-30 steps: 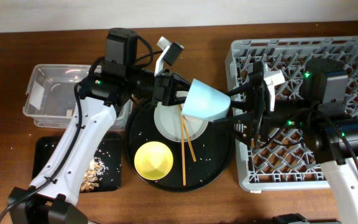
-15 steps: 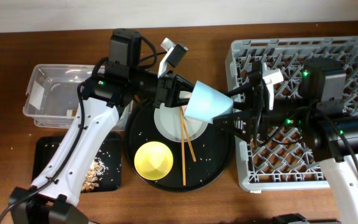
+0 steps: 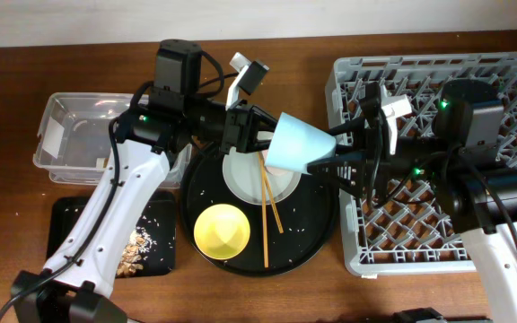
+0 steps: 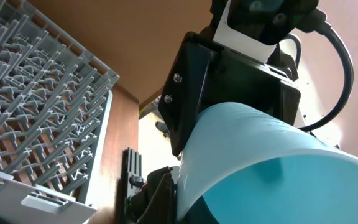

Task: Sort waste into correct bins and load items into the dishwasher rack
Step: 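Grasp the blue cup with the right gripper and release the left gripper, then place the blue cup upside down in the rack with the right gripper, then grasp the pink cup with the left gripper and lift it toward the rack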

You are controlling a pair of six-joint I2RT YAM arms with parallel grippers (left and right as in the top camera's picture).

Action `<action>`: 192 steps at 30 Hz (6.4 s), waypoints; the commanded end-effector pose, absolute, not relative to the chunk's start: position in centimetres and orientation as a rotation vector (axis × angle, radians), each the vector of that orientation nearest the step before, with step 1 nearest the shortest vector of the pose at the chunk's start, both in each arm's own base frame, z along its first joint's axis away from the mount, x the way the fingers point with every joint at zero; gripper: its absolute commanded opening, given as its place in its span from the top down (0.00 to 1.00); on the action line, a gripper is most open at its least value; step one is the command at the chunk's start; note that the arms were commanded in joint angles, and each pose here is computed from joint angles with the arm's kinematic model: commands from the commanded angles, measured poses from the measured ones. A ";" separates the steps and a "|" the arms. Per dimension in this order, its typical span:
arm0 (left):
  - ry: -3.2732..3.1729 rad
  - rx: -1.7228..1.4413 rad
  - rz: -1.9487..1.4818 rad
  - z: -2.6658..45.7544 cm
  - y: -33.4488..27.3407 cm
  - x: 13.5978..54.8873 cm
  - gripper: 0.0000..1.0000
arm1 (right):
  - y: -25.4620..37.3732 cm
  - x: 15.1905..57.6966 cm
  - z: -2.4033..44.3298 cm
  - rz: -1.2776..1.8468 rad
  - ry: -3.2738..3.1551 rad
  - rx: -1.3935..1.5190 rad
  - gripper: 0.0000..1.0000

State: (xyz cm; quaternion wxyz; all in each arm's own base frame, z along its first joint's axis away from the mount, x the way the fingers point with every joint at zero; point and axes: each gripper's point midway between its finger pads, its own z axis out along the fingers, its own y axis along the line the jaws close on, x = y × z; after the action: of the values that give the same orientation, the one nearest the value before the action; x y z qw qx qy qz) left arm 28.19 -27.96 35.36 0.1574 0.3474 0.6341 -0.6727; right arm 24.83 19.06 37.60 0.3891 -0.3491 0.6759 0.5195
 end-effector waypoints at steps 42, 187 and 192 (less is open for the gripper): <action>2.389 0.413 -1.189 25.6 -22.1 36.8 0.80 | 3.2 35.1 28.9 0.299 2.245 -0.082 0.48; 2.243 0.654 -1.716 30.4 -26.1 36.1 1.00 | 11.3 29.7 32.2 0.882 2.190 -0.445 0.18; 2.046 0.738 -1.962 33.7 -26.1 34.4 1.00 | 14.4 27.4 35.9 1.167 1.966 -0.640 0.10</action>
State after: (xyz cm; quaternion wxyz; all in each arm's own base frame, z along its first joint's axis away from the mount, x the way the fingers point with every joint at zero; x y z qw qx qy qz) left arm 37.53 -25.19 28.18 0.1138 0.1876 0.8005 -0.5577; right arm 29.93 11.61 31.59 0.3566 -0.1757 0.8474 0.3520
